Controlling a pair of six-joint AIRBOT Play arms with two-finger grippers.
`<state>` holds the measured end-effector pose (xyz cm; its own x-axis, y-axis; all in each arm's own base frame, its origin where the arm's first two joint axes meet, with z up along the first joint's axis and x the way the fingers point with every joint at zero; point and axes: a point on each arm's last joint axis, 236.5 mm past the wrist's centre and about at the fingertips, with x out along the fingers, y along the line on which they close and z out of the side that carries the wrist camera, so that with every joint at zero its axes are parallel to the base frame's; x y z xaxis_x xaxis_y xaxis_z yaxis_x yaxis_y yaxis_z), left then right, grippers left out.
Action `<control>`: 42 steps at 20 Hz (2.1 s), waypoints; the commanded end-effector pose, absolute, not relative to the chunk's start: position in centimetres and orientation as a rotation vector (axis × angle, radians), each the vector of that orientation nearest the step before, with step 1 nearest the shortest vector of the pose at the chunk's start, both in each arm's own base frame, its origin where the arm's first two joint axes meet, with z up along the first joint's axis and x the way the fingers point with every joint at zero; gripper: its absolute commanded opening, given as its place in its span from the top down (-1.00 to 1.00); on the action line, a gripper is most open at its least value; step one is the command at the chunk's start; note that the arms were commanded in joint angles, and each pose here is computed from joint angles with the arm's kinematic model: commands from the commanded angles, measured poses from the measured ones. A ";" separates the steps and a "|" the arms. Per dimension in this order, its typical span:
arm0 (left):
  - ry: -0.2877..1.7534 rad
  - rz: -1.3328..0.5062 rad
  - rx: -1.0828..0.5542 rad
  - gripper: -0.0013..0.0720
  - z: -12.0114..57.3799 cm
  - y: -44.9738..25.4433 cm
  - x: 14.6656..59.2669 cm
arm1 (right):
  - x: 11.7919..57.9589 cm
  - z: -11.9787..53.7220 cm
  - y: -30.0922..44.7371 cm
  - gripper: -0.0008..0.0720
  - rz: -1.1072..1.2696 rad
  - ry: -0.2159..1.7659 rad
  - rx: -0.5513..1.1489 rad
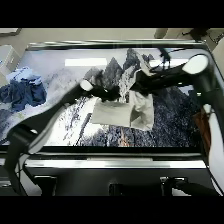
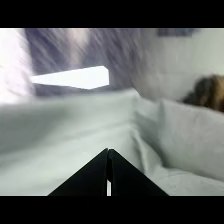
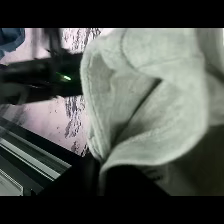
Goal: Fold the clothes and pants, and hang the long-sleeved shirts on hangers.
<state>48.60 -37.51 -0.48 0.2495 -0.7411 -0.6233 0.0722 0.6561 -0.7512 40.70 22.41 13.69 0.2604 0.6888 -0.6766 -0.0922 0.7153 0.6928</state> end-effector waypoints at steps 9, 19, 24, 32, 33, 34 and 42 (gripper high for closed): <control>0.684 -0.421 -0.451 0.90 23.5 -12.5 50.8 | 42.0 -3.1 43.2 -0.97 0.623 1.365 0.977; 0.732 -0.459 -0.391 0.89 23.0 -12.9 49.2 | 43.3 -0.4 9.3 -0.86 0.186 1.492 0.617; 0.735 -0.461 -0.395 0.90 23.0 -13.0 49.2 | 37.3 -7.3 9.6 -0.86 0.259 1.633 0.811; 0.754 -0.458 -0.421 0.89 22.8 -13.1 48.9 | 38.3 -9.2 14.8 -0.05 0.477 1.529 0.955; 0.754 -0.458 -0.421 0.89 22.8 -13.1 48.9 | 38.2 -9.2 14.9 0.78 0.495 1.526 0.941; 0.754 -0.458 -0.421 0.89 22.8 -13.1 48.9 | 38.5 -8.4 15.2 0.84 0.534 1.506 0.945; 0.754 -0.457 -0.419 0.89 22.8 -13.1 49.0 | 46.0 9.7 5.5 0.85 0.553 1.151 0.788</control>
